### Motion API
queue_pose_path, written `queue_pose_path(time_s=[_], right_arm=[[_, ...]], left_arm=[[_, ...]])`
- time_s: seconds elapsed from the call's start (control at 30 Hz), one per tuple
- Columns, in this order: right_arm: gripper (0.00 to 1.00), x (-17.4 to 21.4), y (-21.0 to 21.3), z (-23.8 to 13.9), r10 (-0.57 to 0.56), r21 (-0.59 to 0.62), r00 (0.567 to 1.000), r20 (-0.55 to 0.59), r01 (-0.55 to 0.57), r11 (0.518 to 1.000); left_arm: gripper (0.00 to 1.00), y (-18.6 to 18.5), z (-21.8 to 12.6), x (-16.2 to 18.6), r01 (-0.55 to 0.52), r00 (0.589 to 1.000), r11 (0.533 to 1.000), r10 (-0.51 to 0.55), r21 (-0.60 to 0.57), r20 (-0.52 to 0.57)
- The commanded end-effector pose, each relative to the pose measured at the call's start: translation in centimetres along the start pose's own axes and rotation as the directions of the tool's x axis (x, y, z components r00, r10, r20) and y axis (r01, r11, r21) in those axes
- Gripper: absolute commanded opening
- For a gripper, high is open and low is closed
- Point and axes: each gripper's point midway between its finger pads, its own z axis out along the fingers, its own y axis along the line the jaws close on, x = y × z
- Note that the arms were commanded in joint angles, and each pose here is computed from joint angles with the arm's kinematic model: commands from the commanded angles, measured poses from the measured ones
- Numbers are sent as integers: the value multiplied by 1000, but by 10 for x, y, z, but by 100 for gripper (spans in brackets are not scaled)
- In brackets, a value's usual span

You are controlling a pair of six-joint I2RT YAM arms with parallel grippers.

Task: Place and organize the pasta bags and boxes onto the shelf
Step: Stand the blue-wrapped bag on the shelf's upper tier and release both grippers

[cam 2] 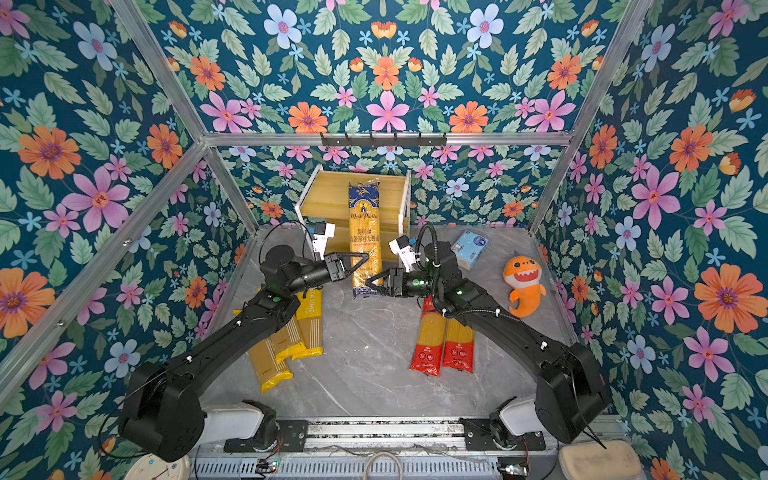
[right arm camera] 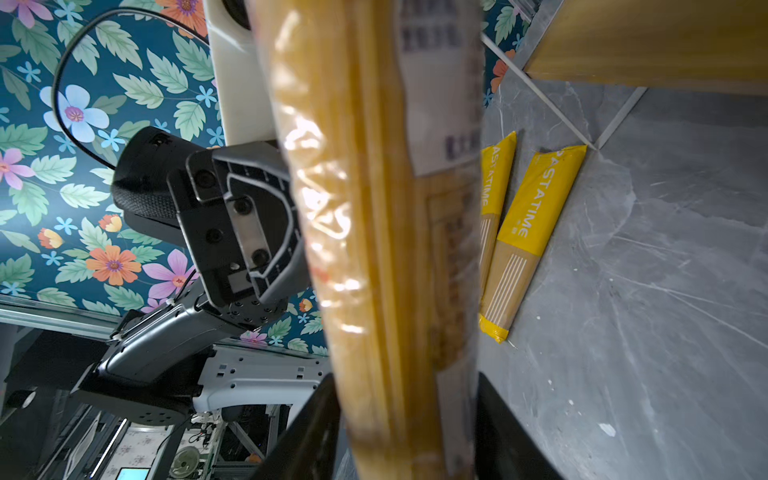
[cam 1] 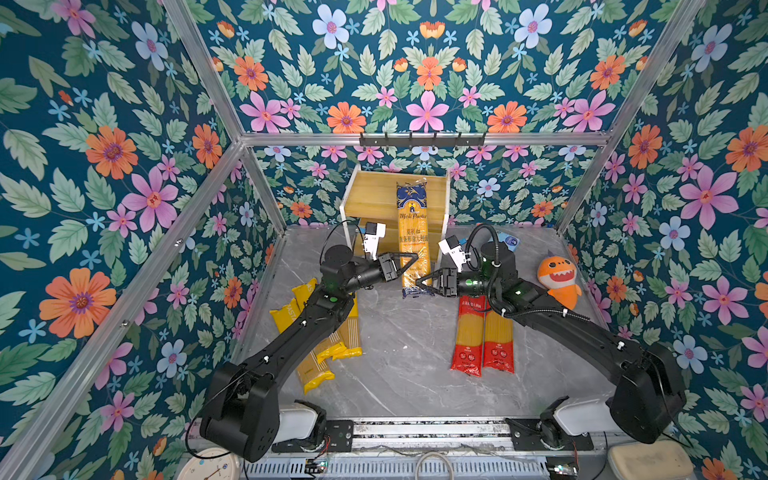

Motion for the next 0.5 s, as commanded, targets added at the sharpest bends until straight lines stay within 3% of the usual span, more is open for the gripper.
queue_pose_path(time_s=[0.0,0.1,0.17,0.37,0.47], right_arm=[[34,-13,20,2,-35,-77,998,44,38,996],[22,-23,20,3,-40,-65,996,85,45,997],[16,-34,23,5,-45,-62,992,117,53,997],[9,-75,35,11,-23,-62,977,211,36,997],[8,-98,36,18,17,-48,967,254,-5,999]], left_arm=[[20,-22,0,-18,-68,997,995,65,69,47],[23,-17,-3,-30,-36,997,998,32,53,73],[31,-15,-6,-39,-12,995,999,7,48,99],[59,-7,-31,-60,18,983,1000,-22,24,184],[69,5,-57,-75,59,963,998,-52,-19,266]])
